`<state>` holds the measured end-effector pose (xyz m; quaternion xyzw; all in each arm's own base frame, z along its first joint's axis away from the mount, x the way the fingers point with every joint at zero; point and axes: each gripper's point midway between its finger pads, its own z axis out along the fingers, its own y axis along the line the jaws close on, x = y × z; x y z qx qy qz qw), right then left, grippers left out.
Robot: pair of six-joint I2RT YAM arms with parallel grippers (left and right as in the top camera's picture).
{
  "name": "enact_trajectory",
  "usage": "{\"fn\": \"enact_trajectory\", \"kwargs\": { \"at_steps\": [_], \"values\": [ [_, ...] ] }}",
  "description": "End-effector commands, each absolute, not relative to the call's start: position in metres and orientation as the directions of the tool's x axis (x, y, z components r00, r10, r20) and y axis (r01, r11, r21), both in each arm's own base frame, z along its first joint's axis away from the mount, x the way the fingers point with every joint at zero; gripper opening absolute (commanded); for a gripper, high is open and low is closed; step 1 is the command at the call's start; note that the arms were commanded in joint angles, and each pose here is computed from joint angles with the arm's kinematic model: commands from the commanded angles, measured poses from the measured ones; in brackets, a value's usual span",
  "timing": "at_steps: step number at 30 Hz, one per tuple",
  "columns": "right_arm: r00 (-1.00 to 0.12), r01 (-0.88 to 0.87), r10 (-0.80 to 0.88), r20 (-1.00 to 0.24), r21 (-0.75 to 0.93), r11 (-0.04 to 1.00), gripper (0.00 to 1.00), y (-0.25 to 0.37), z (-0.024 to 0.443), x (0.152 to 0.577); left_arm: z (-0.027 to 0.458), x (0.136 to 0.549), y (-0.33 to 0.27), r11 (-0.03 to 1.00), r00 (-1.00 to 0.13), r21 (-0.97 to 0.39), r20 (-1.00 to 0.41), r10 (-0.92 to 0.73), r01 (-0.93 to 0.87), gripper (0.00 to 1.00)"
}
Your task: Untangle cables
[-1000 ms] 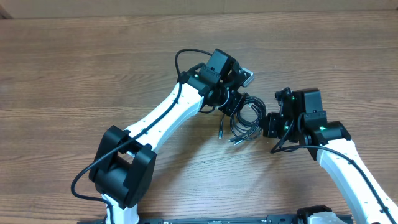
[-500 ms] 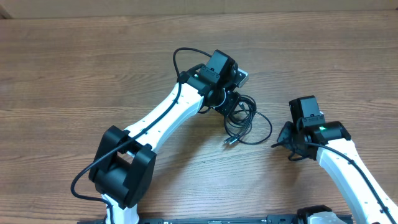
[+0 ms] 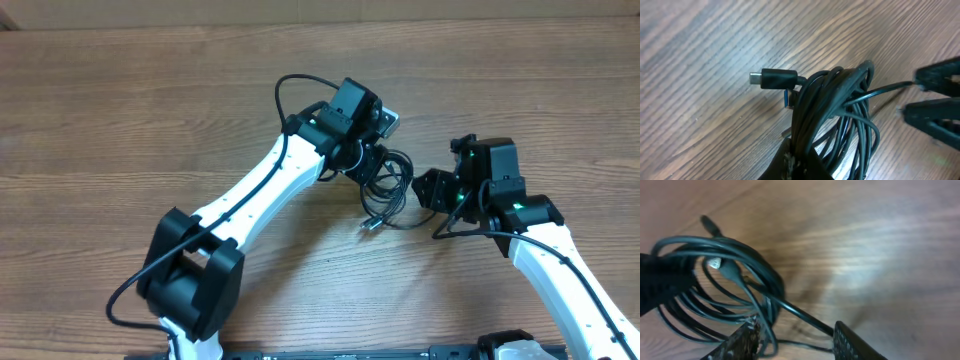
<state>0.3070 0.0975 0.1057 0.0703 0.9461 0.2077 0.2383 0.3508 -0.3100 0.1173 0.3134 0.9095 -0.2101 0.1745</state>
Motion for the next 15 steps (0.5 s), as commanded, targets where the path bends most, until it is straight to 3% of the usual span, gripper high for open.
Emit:
{"fn": "enact_trajectory", "kwargs": {
  "at_steps": [1, 9, 11, 15],
  "values": [
    [-0.86, -0.07, 0.152, -0.488, 0.407, 0.911, 0.46, 0.102, 0.117, 0.315, 0.175, 0.357, -0.315, 0.691, -0.685, -0.263, -0.574, 0.449, 0.673, 0.04],
    [-0.853, -0.052, 0.156, -0.499, 0.379, 0.924, 0.44, 0.096, 0.116, 0.318, 0.198, 0.355, -0.313, 0.682, -0.654, -0.248, -0.618, 0.436, 0.688, 0.04],
    [-0.847, -0.032, 0.16, -0.507, 0.349, 0.936, 0.53, 0.09, 0.114, 0.32, 0.195, 0.352, -0.311, 0.679, -0.655, -0.242, -0.604, 0.454, 0.693, 0.04],
    [-0.836, -0.004, 0.16, -0.525, 0.296, 0.955, 0.55, 0.079, 0.113, 0.323, 0.189, 0.348, -0.304, 0.676, -0.649, -0.217, -0.582, 0.49, 0.705, 0.04]
  ]
}}
